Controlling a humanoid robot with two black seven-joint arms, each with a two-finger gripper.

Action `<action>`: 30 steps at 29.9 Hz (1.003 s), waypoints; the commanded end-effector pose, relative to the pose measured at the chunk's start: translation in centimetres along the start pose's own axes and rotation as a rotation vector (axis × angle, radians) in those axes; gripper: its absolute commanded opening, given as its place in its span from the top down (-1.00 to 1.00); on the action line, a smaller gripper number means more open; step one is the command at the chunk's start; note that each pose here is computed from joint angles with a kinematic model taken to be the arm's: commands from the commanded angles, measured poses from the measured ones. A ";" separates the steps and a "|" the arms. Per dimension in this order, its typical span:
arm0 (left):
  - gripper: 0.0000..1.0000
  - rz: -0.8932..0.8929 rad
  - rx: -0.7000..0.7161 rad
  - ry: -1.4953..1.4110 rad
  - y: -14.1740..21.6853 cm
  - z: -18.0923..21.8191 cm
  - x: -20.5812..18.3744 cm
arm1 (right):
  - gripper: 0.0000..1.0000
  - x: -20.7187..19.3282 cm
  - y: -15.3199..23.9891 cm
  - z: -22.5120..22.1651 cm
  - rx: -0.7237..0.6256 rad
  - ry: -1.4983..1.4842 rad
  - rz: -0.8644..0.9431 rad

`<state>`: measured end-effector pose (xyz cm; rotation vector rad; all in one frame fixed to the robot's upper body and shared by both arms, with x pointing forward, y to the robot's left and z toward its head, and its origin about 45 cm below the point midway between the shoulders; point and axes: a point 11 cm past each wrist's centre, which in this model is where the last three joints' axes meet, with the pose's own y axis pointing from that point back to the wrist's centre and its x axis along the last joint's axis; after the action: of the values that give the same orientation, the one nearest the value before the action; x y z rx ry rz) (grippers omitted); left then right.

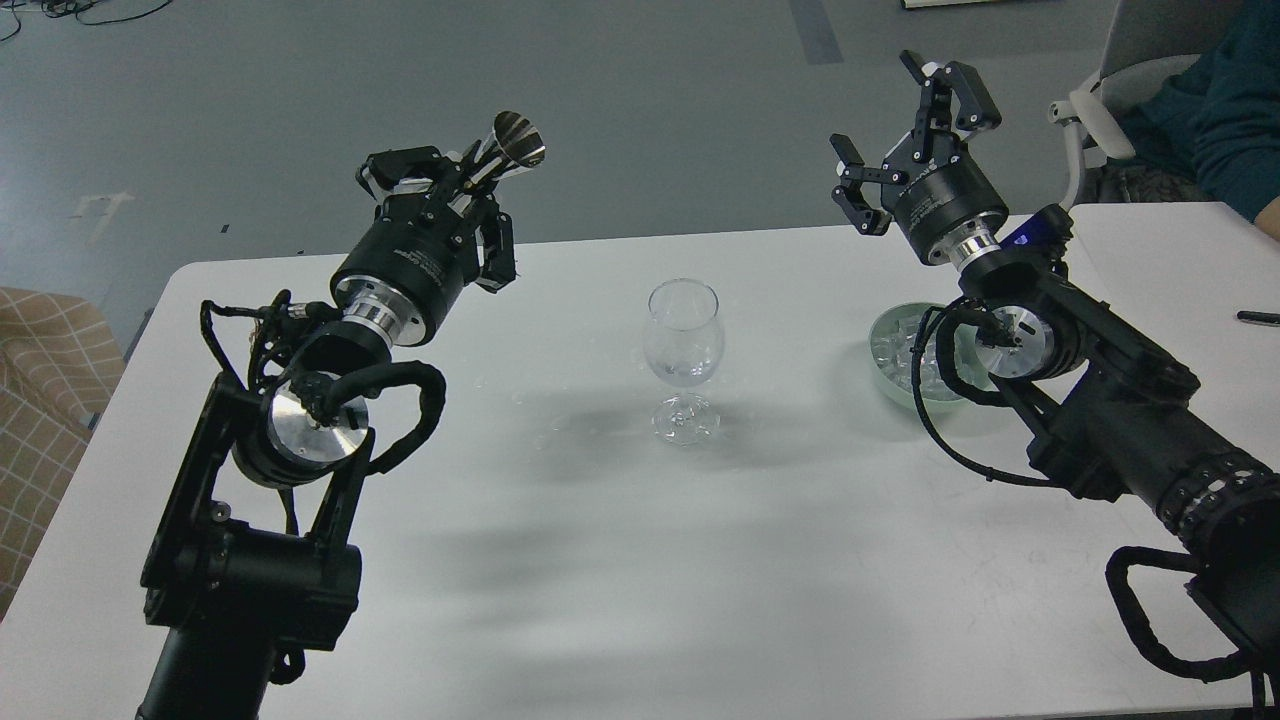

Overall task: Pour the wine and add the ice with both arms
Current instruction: 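Bring the jigger back away from the glass with the left gripper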

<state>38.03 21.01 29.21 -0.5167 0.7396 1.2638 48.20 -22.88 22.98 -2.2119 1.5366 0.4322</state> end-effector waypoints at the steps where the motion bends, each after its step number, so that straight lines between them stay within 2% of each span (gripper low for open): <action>1: 1.00 0.024 -0.020 0.153 0.7 0.7 2.1 | -1.00 0.1 0.0 0.0 0.000 0.001 0.001; 6: 1.00 0.077 -0.061 0.373 2.4 1.0 7.0 | -1.00 0.1 0.0 -0.1 0.001 0.002 0.001; 10: 1.00 0.129 -0.101 0.448 4.0 0.7 11.3 | -1.00 0.1 0.0 0.0 -0.001 0.002 0.001; 18: 1.00 0.230 -0.084 0.479 4.8 -1.8 16.5 | -1.00 -0.2 0.1 0.6 -0.020 0.009 -0.009; 30: 0.84 0.281 -0.080 0.493 4.9 -3.0 18.5 | -1.00 -0.1 0.3 0.8 -0.023 0.008 -0.004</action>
<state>35.01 32.15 14.03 -0.8293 1.2032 1.4407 47.85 -22.63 22.18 -2.2362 1.5421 0.4428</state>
